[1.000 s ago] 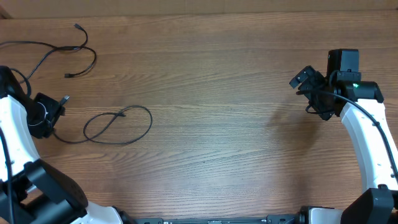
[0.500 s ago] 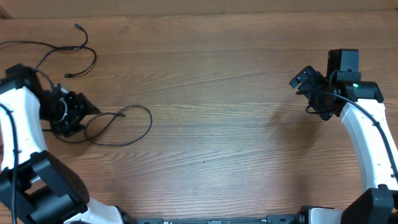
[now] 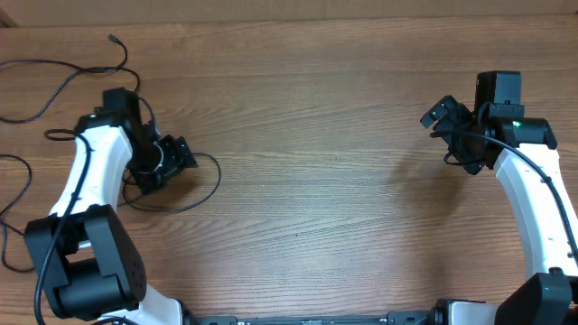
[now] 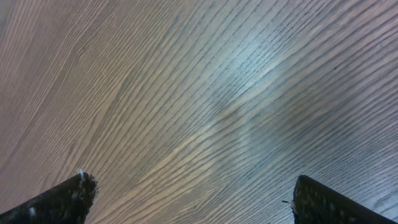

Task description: Untangle cables

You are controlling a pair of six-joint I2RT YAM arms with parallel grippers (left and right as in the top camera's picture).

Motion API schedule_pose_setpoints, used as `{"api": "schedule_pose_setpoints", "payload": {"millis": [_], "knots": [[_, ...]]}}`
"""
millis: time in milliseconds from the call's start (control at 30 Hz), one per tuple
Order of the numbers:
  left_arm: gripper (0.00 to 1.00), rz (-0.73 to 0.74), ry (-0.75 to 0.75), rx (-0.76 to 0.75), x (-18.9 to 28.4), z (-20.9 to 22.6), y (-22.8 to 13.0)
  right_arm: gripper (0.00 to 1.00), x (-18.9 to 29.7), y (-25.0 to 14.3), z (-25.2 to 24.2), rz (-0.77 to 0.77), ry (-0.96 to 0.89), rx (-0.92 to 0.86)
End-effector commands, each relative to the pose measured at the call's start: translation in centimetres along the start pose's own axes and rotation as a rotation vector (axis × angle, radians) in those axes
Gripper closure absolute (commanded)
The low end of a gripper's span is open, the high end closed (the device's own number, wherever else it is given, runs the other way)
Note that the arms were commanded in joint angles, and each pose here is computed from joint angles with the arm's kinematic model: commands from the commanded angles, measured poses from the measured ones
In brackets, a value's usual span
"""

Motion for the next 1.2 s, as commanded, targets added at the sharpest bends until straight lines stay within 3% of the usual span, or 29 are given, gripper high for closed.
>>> {"api": "schedule_pose_setpoints", "payload": {"millis": [0, 233, 400, 567, 733, 967, 1167], "knots": [[0.20, -0.021, 0.016, 0.080, -1.0, -0.8, 0.0, 0.00, 0.5, 0.4, 0.0, -0.023, 0.007, -0.003], [0.20, -0.083, 0.014, 0.139, -1.6, -3.1, 0.4, 0.00, 0.5, 0.4, 0.0, -0.023, 0.007, -0.003], [0.20, -0.189, 0.198, 0.079, -2.1, -4.2, 0.1, 0.00, 0.5, 0.4, 0.0, -0.023, 0.006, -0.003], [0.19, -0.219, 0.288, 0.283, -2.1, -4.0, -1.1, 0.00, 0.5, 0.4, 0.0, -0.023, 0.006, -0.003], [0.16, -0.244, 0.254, 0.430, -2.2, -4.5, -1.2, 0.00, 0.5, 0.4, 0.0, -0.023, 0.007, -0.003], [0.17, -0.269, 0.224, 0.439, -2.5, -5.1, -0.6, 0.00, 0.5, 0.4, 0.0, -0.023, 0.007, -0.003], [0.18, -0.228, 0.194, 0.448, -5.6, -5.9, 0.2, 0.00, 0.5, 0.4, 0.0, -0.023, 0.006, -0.003]]}}
Point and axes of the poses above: each gripper's point midway between its finger pads, its own x axis back along the fingers, its own z axis along the line the jaws close on, y = z × x, the point moved 5 cm from there along x, back along the fingers, and after that the axes turned 4 degrees about -x, right-handed, at the moved point
